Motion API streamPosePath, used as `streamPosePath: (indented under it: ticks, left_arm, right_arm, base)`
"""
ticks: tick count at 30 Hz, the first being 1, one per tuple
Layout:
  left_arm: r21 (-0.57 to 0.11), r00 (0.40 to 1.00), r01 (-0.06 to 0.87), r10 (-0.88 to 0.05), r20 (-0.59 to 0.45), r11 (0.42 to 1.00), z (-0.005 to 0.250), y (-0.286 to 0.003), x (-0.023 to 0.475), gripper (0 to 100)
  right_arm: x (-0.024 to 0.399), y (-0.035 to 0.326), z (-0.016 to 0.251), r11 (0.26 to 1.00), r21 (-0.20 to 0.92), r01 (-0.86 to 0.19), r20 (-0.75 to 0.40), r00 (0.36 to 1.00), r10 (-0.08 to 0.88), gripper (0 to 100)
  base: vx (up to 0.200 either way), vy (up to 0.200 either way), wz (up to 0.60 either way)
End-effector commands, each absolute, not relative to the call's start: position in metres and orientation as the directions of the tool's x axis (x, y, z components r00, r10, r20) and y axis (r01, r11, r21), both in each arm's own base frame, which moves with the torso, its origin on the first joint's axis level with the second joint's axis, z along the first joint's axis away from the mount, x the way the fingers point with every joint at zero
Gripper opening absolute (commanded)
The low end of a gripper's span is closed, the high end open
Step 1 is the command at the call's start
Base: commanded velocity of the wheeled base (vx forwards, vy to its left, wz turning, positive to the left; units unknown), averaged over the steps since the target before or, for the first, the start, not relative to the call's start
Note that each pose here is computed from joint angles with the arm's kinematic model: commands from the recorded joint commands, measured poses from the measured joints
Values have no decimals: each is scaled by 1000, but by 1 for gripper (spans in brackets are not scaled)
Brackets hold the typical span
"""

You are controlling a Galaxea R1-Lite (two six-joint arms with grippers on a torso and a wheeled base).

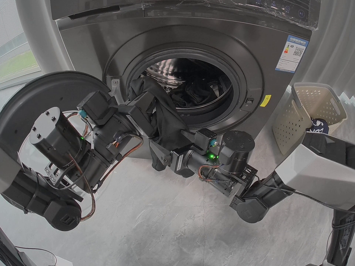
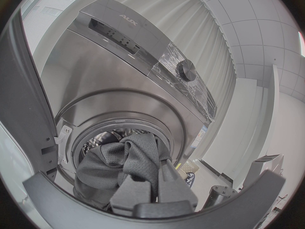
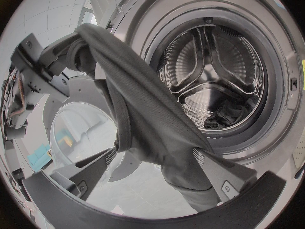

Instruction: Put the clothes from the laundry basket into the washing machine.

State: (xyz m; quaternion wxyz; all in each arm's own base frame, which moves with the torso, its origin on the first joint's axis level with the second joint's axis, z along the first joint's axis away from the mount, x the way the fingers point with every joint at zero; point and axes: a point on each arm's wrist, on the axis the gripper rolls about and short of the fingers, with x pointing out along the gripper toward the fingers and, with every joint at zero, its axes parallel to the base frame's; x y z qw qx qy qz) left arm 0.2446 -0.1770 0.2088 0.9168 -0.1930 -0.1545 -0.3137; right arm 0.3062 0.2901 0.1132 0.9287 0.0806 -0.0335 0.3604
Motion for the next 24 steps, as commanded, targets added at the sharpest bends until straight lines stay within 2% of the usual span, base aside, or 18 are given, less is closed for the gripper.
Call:
streamPosePath:
  ticks: [1, 15, 20, 24]
  left_arm:
    - [-257, 754, 636, -515, 408, 728, 210, -177, 244, 0]
    - [-257, 755, 636, -517, 404, 728, 209, -176, 243, 0]
    - [-257, 754, 636, -517, 405, 728, 209, -177, 244, 0]
    - [-258, 757, 634, -516, 401, 729, 208, -178, 245, 0]
  right_arm:
    - [311, 288, 118, 735, 125, -667, 138, 745, 652, 100]
    - [307, 300, 109, 717, 119, -687, 125, 727, 675, 100]
    - [291, 304, 102, 698, 118, -707, 93, 707, 701, 100]
    - [262, 315, 102, 646, 119, -754, 69, 655, 752, 100]
  base:
    - [0, 0, 0]
    - [0, 0, 0]
    - [0, 0, 0]
    - [0, 0, 0]
